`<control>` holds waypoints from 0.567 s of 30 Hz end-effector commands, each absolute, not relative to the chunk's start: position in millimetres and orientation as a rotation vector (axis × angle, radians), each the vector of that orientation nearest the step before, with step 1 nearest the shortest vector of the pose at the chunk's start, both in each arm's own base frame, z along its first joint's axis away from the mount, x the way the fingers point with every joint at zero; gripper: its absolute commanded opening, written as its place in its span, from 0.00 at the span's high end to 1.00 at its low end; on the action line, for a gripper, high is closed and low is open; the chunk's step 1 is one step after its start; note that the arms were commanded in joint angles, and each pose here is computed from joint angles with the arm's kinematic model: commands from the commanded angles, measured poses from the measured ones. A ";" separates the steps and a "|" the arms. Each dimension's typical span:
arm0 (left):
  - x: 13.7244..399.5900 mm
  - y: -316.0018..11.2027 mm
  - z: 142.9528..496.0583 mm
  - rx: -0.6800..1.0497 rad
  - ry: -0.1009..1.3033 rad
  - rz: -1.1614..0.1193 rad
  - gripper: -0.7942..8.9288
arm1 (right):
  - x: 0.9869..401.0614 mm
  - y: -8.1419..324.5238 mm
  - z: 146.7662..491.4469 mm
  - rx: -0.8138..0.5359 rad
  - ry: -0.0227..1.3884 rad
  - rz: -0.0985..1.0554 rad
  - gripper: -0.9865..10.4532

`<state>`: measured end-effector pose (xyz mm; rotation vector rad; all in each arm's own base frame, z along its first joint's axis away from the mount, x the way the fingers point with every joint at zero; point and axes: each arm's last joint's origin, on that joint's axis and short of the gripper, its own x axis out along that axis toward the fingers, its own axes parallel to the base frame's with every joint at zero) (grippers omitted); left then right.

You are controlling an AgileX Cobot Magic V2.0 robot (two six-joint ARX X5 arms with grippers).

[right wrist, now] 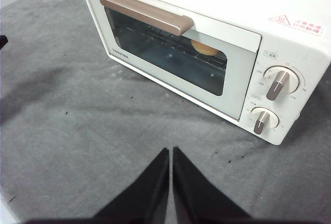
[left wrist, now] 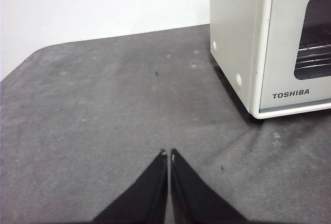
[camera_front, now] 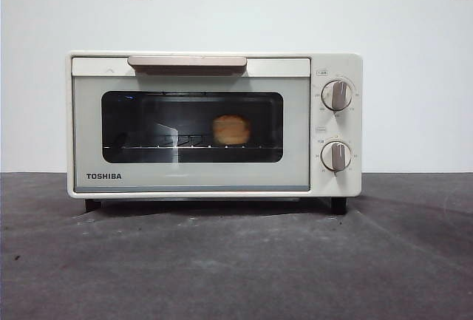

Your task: The left arm flap open the oven, the right arm pick bread and place it into oven, the left arm flap close the oven

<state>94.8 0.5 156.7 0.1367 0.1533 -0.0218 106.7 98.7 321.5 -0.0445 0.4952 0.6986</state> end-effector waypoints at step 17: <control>95.6 0.8 149.4 0.134 0.178 -0.019 0.90 | 102.1 86.9 331.5 -0.083 0.390 0.612 0.91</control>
